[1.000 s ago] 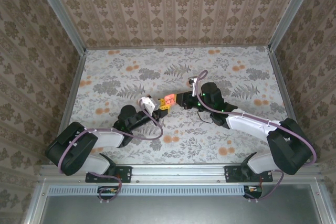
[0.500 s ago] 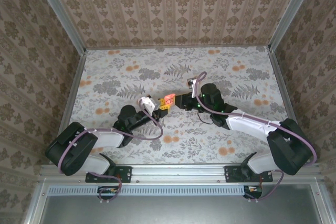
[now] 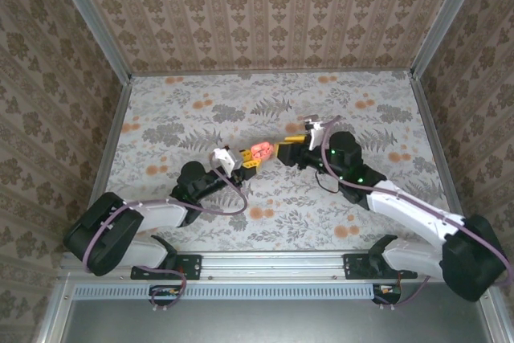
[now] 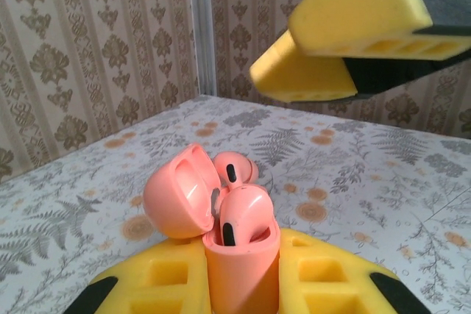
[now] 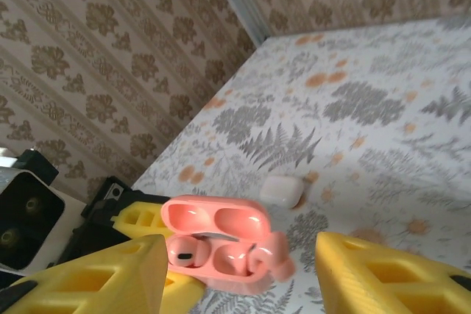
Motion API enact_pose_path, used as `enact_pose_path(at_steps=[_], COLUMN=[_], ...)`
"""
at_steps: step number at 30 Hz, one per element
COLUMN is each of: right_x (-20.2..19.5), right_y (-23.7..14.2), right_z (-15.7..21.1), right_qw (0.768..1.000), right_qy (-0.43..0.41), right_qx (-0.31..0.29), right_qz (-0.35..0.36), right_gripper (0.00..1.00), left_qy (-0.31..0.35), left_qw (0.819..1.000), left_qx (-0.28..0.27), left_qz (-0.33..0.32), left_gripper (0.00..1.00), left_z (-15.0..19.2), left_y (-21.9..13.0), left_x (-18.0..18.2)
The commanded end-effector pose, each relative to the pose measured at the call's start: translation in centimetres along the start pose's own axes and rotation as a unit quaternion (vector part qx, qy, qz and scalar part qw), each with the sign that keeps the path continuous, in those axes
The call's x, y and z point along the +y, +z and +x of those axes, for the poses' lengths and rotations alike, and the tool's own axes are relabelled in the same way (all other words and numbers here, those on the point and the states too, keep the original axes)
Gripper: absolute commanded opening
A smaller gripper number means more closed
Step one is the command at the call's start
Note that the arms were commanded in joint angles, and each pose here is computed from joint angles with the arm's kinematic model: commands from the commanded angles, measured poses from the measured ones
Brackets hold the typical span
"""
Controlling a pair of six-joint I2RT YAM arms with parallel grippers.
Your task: Insert the wireless bluetooth earbuds into the charging case
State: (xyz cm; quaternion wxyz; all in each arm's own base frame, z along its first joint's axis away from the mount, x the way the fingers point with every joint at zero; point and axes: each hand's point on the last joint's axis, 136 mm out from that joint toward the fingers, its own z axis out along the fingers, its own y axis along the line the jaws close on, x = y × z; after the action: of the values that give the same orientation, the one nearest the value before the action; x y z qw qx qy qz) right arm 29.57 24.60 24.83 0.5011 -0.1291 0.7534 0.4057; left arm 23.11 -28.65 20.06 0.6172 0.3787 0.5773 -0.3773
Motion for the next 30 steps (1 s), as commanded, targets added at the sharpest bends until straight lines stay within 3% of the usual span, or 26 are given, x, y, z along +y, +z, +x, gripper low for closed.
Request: enact_pose_path(at_steps=[1, 9, 12, 16, 19, 30], right_x=[-1.3, 0.4, 1.5, 2.4, 2.6, 3.7], right_y=[-2.1, -5.1, -5.3, -5.2, -4.7, -2.1], right_z=[-0.5, -0.8, 0.5, 2.2, 2.8, 2.2], right_qw=[0.998, 0.98, 0.962, 0.938, 0.925, 0.909], right_qy=[-0.05, -0.19, -0.251, -0.307, -0.331, -0.35], right_qx=[-0.016, -0.006, 0.025, 0.05, 0.057, 0.05], right_qz=[0.033, -0.052, -0.102, -0.155, -0.18, -0.218], right_gripper=[0.62, 0.66, 0.69, 0.64, 0.57, 0.51], left_qy=[0.011, 0.024, 0.03, 0.034, 0.038, 0.042], left_qw=[0.999, 0.996, 0.994, 0.993, 0.993, 0.994], left_qx=[-0.031, -0.052, -0.059, -0.064, -0.065, -0.065], left_qz=[0.034, 0.075, 0.084, 0.088, 0.086, 0.076], left_gripper=[0.14, 0.14, 0.14, 0.14, 0.15, 0.15], left_z=[-2.1, -3.6, -4.3, -4.8, -5.1, -5.3], left_y=[-0.3, -1.4, -1.7, -2.1, -2.3, -2.5], left_x=[-1.3, -2.9, -3.3, -3.6, -3.7, -3.4])
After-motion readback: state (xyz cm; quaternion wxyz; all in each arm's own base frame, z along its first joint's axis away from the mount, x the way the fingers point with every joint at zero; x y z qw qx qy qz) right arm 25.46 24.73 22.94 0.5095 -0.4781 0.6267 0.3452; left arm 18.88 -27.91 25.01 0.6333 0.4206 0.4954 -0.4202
